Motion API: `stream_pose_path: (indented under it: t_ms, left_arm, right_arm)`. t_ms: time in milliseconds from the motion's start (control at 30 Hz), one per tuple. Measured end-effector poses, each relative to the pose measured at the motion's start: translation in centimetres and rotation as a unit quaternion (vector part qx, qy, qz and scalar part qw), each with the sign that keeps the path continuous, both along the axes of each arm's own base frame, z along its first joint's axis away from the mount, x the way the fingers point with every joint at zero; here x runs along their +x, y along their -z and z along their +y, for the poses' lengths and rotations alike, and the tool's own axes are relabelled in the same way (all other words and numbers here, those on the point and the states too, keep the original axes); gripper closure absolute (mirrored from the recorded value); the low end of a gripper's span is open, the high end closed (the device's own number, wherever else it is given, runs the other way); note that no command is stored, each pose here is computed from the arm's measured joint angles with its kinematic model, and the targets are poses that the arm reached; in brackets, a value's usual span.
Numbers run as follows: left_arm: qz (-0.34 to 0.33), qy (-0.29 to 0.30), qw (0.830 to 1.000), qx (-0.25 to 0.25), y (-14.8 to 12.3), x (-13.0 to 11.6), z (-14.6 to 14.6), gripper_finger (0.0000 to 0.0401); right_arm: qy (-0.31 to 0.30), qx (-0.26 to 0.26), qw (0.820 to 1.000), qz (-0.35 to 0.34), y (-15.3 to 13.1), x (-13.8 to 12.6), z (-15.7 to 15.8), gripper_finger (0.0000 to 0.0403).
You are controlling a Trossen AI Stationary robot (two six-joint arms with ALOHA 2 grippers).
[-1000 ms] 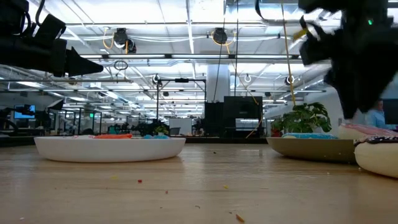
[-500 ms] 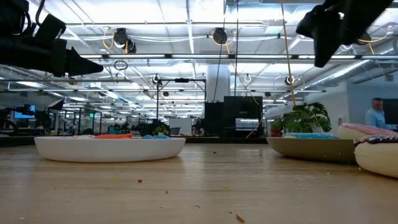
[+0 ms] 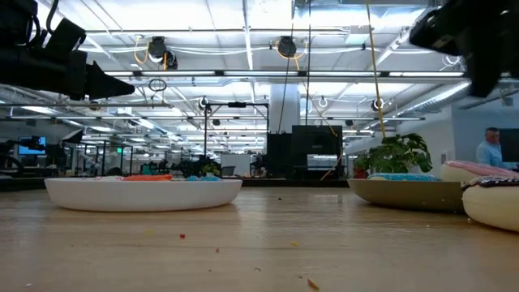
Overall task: Pick & Place donuts
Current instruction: Put the large black donut on the gray plate
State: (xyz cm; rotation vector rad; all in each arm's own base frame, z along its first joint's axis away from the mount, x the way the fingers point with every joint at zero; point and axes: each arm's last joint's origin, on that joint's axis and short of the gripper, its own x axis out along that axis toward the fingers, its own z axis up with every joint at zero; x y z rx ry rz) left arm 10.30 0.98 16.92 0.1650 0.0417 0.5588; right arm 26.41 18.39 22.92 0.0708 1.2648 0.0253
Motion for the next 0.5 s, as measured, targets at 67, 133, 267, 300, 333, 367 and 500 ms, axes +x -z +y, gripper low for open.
stream_pose_path:
  t_ms: [67, 133, 267, 300, 333, 367, 500]
  left_arm:
    - [0.000, 0.000, 1.000, 0.000, 0.0, 0.0, 0.0, 0.0359]
    - [0.000, 0.000, 1.000, 0.000, 0.0, 0.0, 0.0, 0.0359]
    - [-0.001, 0.000, 1.000, -0.001, 0.0, 0.0, 0.0, 0.0359]
    - [-0.002, 0.000, 1.000, -0.002, 0.0, 0.0, 0.0, 0.0359]
    - [-0.002, 0.000, 1.000, -0.004, 0.0, 0.0, 0.0, 0.0359]
    - [-0.002, 0.000, 1.000, -0.004, 0.0, 0.0, 0.0, 0.0359]
    - [-0.002, 0.000, 1.000, -0.004, 0.0, 0.0, 0.0, 0.0359]
  right_arm:
    - [-0.003, 0.003, 1.000, -0.002, -0.7, -0.7, 0.1, 0.0324]
    - [0.002, 0.005, 1.000, -0.011, -1.5, -1.2, 0.0, 0.0349]
    - [0.016, 0.004, 1.000, -0.017, -2.3, -1.7, -0.5, 0.0396]
    - [0.016, 0.004, 1.000, -0.016, -2.4, -1.8, -0.5, 0.0398]
    - [0.018, 0.004, 1.000, -0.014, -2.4, -1.8, -0.5, 0.0396]
    - [0.021, 0.003, 1.000, -0.012, -2.4, -1.9, -0.5, 0.0394]
    - [0.021, 0.006, 1.000, -0.013, -2.4, -1.8, -0.5, 0.0398]
